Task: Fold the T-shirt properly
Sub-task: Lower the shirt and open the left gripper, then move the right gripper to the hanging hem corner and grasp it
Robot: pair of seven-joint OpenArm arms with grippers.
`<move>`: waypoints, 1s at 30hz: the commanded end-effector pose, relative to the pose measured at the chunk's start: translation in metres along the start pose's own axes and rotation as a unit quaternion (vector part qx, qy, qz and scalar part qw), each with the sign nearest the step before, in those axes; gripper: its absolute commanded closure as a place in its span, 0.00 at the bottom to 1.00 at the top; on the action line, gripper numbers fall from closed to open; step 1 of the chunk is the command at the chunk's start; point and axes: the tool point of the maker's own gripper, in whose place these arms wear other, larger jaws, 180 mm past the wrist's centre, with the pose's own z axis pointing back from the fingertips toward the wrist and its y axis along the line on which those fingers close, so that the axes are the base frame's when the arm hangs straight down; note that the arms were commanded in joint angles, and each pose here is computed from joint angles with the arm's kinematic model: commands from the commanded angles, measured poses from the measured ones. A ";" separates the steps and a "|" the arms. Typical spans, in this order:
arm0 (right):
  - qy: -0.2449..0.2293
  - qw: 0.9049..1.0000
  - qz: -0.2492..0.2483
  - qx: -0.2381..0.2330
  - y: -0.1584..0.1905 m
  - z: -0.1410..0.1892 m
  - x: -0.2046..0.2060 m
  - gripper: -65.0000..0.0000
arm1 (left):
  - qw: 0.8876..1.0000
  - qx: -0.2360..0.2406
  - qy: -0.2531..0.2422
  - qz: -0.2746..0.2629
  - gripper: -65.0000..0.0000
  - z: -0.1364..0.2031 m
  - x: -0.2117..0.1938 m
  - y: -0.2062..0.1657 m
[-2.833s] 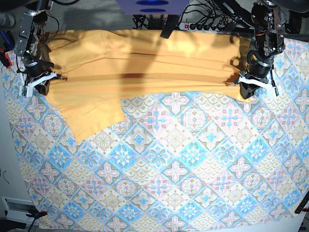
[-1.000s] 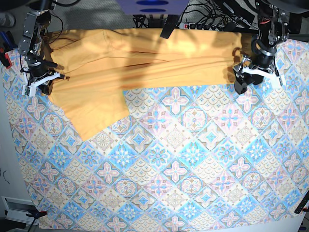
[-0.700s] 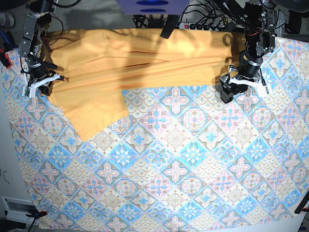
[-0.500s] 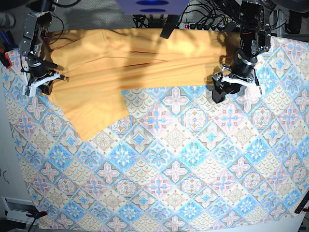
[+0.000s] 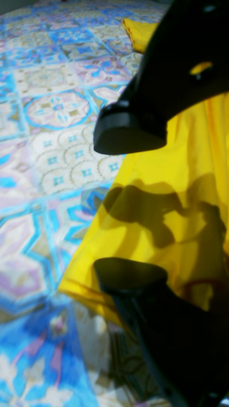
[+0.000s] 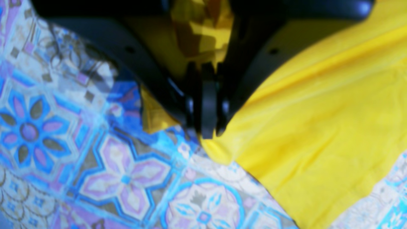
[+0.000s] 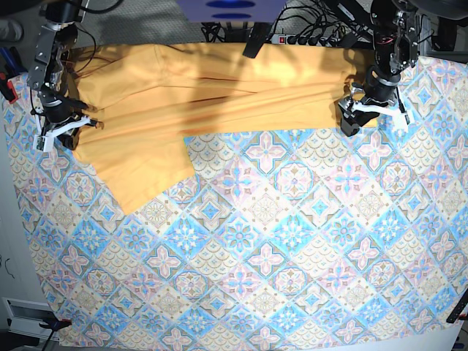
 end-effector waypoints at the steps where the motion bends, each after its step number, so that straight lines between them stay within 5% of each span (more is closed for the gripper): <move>1: -0.035 0.999 0.005 0.000 -0.003 -0.002 0.026 0.99 | 1.000 -0.005 -0.008 -0.002 0.23 0.003 0.005 -0.001; 10: -0.040 0.999 0.001 -0.006 -0.007 -0.003 0.029 0.99 | 1.000 0.009 0.007 0.005 0.23 0.002 -0.007 0.011; 15: -0.067 0.996 -0.022 -0.054 -0.045 0.009 0.043 0.98 | 0.999 0.025 0.016 0.013 0.23 0.001 -0.015 0.025; 20: -0.074 0.989 -0.067 -0.113 -0.073 0.021 0.036 0.80 | 0.999 0.025 0.017 0.012 0.23 0.000 -0.016 0.025; 24: -0.076 0.988 -0.070 -0.112 -0.071 0.020 0.035 0.67 | 1.000 0.021 0.016 0.012 0.23 -0.003 -0.014 0.021; 30: -0.081 0.993 -0.054 -0.065 -0.034 -0.001 0.050 0.66 | 1.000 0.022 0.016 0.012 0.23 -0.003 -0.014 0.022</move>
